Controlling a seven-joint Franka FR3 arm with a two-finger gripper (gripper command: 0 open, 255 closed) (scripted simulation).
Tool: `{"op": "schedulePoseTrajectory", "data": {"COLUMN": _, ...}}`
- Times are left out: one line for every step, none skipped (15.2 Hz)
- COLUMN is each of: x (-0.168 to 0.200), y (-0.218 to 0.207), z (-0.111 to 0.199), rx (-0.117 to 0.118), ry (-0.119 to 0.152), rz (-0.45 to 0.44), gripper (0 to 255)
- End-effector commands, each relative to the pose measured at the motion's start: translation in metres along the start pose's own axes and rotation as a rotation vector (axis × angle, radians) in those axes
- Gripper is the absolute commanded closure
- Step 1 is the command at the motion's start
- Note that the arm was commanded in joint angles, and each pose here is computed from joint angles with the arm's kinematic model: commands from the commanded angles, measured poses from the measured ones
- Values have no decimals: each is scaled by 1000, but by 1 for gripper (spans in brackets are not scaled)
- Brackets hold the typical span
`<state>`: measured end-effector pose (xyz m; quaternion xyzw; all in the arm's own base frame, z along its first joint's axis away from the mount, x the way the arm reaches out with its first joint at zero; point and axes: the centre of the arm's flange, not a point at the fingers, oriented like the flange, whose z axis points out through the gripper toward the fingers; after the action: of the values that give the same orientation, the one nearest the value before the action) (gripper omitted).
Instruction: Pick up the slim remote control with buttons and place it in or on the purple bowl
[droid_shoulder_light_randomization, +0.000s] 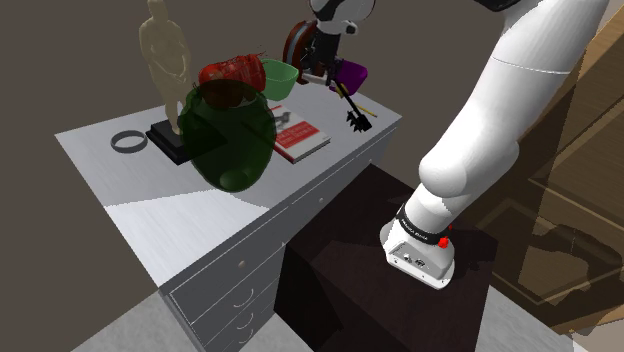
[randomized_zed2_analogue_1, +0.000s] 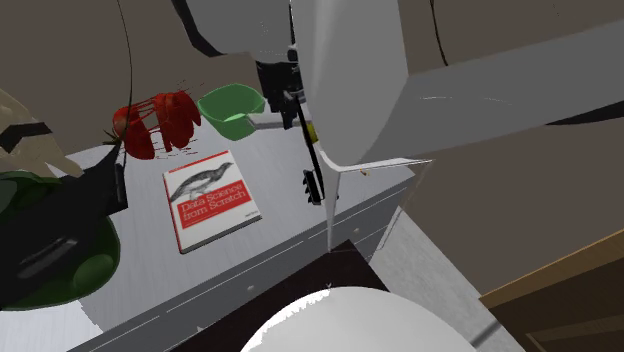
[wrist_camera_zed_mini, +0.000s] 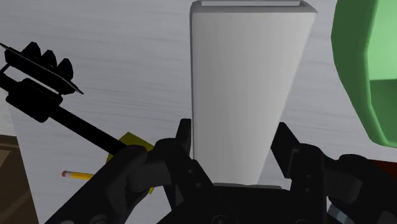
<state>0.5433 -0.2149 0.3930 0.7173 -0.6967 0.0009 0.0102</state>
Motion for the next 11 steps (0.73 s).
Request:
{"op": "schedulePoseTrajectory", "data": {"x": 1, "y": 0, "z": -11, "rx": 0, "ry": 0, "rz": 0, "gripper": 255}}
{"op": "schedulePoseTrajectory", "data": {"x": 1, "y": 0, "z": -17, "rx": 0, "ry": 0, "rz": 0, "gripper": 255}}
{"op": "schedulePoseTrajectory", "data": {"x": 1, "y": 0, "z": -22, "rx": 0, "ry": 0, "rz": 0, "gripper": 255}}
{"op": "schedulePoseTrajectory", "data": {"x": 1, "y": 0, "z": -27, "rx": 0, "ry": 0, "rz": 0, "gripper": 255}}
{"op": "schedulePoseTrajectory", "data": {"x": 1, "y": 0, "z": -32, "rx": 0, "ry": 0, "rz": 0, "gripper": 255}}
{"op": "schedulePoseTrajectory", "data": {"x": 1, "y": 0, "z": -38, "rx": 0, "ry": 0, "rz": 0, "gripper": 255}}
{"op": "schedulePoseTrajectory", "data": {"x": 1, "y": 0, "z": -43, "rx": 0, "ry": 0, "rz": 0, "gripper": 255}}
{"op": "schedulePoseTrajectory", "data": {"x": 1, "y": 0, "z": -48, "rx": 0, "ry": 0, "rz": 0, "gripper": 255}}
{"op": "schedulePoseTrajectory", "data": {"x": 1, "y": 0, "z": -54, "rx": 0, "ry": 0, "rz": 0, "gripper": 255}}
{"op": "schedulePoseTrajectory", "data": {"x": 1, "y": 0, "z": -59, "rx": 0, "ry": 0, "rz": 0, "gripper": 255}}
{"op": "schedulePoseTrajectory", "data": {"x": 1, "y": 1, "z": -64, "rx": 0, "ry": 0, "rz": 0, "gripper": 255}}
